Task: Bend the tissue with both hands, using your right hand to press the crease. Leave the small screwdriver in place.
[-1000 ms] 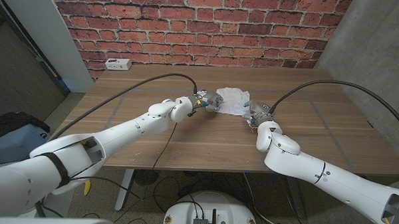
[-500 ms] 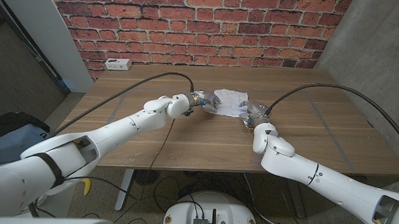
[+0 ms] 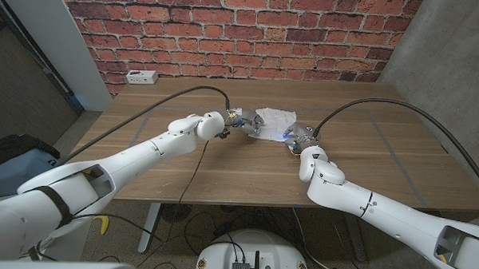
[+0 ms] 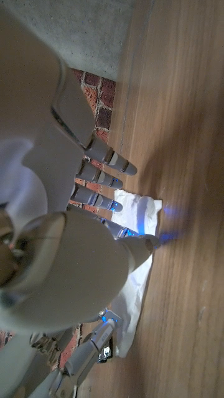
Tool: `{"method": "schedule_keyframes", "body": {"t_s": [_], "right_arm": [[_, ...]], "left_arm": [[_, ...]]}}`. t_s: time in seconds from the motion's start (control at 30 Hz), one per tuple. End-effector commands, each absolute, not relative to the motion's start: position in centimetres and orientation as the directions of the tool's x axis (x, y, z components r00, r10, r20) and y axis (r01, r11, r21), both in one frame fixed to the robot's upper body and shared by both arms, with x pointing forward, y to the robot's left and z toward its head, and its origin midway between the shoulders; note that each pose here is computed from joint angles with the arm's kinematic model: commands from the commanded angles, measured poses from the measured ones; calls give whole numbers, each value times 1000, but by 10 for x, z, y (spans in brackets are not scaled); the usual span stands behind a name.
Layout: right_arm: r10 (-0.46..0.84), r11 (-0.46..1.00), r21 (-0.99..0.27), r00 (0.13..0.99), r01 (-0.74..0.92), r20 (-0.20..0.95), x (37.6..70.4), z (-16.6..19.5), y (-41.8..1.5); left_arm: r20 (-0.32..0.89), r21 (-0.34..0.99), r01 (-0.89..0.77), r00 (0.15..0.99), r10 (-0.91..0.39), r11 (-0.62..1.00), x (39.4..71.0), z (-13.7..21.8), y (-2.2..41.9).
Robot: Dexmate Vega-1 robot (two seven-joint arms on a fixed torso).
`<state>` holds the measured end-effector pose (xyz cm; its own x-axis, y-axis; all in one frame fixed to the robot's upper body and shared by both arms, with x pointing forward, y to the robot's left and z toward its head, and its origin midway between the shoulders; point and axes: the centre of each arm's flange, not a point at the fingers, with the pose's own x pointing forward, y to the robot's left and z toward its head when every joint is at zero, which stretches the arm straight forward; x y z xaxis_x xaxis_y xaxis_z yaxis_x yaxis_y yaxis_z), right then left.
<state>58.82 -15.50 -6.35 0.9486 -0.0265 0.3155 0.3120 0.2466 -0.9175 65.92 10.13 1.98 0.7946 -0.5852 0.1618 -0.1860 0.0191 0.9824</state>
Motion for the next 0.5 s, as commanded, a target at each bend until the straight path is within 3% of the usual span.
{"method": "schedule_keyframes", "body": {"t_s": [0.03, 0.5], "right_arm": [[-63, 176, -936, 952, 306, 300, 609, -75, -152], [-85, 205, -874, 897, 441, 433, 609, -82, -157]], "left_arm": [[159, 985, -166, 792, -590, 43, 657, 23, 106], [201, 980, -150, 760, -618, 134, 655, 28, 124]]}}
